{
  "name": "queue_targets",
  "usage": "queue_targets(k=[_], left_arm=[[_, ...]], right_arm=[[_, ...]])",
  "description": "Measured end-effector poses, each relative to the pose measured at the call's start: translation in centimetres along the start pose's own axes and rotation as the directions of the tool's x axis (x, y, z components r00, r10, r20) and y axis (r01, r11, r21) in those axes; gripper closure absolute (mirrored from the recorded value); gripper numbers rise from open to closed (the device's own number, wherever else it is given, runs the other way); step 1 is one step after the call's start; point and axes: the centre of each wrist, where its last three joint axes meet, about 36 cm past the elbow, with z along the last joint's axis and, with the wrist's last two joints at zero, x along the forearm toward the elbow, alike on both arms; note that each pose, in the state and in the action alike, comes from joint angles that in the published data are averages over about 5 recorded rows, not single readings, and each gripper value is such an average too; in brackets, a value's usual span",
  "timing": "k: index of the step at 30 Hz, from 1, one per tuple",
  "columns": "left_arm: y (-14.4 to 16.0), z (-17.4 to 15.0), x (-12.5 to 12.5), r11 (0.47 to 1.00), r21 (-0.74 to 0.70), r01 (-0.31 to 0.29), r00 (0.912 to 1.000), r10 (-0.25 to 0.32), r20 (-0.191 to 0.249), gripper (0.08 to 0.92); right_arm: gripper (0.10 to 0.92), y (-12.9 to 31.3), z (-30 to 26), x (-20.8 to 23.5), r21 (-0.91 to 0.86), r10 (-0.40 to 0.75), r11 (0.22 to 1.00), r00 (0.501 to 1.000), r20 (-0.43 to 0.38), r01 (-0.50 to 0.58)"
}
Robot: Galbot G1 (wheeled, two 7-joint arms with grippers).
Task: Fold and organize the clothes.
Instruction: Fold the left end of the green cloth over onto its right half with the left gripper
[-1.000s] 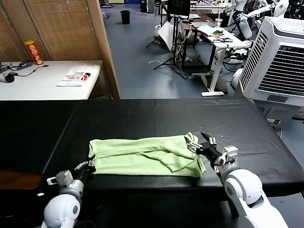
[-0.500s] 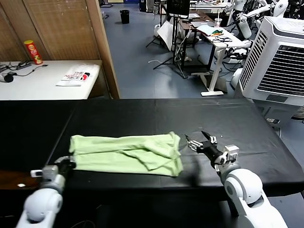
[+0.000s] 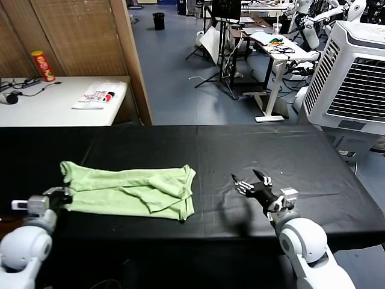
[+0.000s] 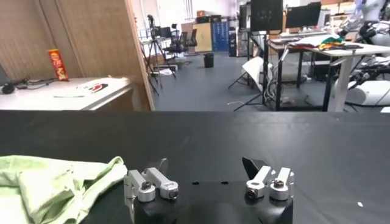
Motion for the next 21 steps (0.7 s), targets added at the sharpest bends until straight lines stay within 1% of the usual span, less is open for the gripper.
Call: queue_targets(k=[2, 3, 5, 8, 12, 14, 16, 18, 21], left_arm=[[-2.5, -1.2, 1.1, 0.997, 0.059, -0.055, 0.9985, 0.054, 0.003, 0.846], [-3.8, -1.7, 1.7, 0.992, 0.088, -0.086, 0.9963, 0.086, 0.006, 0.846], [-6.2, -2.6, 2.5, 0.979, 0.138, -0.147, 0.9891, 0.147, 0.012, 0.846], [-9.5, -3.4, 3.2, 0.956, 0.194, -0.221, 0.9749, 0.222, 0.020, 0.846], [-13.2, -4.0, 3.5, 0.918, 0.255, -0.305, 0.9511, 0.307, 0.030, 0.846], [-14.7, -4.1, 3.4, 0.900, 0.278, -0.335, 0.9402, 0.339, 0.036, 0.846], [-16.0, -4.2, 3.4, 0.886, 0.295, -0.357, 0.9314, 0.362, 0.040, 0.846], [-16.9, -4.2, 3.3, 0.875, 0.310, -0.372, 0.9246, 0.379, 0.040, 0.846], [-17.9, -4.2, 3.4, 0.862, 0.330, -0.385, 0.9180, 0.394, 0.040, 0.846]], right_arm=[[0.224, 0.0, 0.1, 0.3, -0.001, 0.007, 1.000, 1.000, 0.001, -0.007], [0.224, 0.0, 0.1, 0.4, -0.001, 0.011, 1.000, 1.000, 0.002, -0.011], [0.224, -0.1, 0.2, 0.7, -0.001, 0.021, 1.000, 1.000, 0.002, -0.021], [0.224, -0.4, 0.3, 1.0, -0.001, 0.034, 0.999, 0.999, 0.000, -0.034], [0.224, -0.6, 0.5, 1.1, -0.002, 0.046, 0.999, 0.999, -0.002, -0.046], [0.224, -0.6, 0.6, 1.1, -0.004, 0.048, 0.999, 0.999, -0.002, -0.048], [0.224, -0.5, 0.7, 0.9, -0.007, 0.049, 0.999, 0.999, -0.004, -0.049], [0.224, -0.4, 0.8, 0.8, -0.010, 0.048, 0.999, 0.999, -0.005, -0.048], [0.224, -0.3, 0.9, 0.5, -0.012, 0.045, 0.999, 0.999, -0.008, -0.046]])
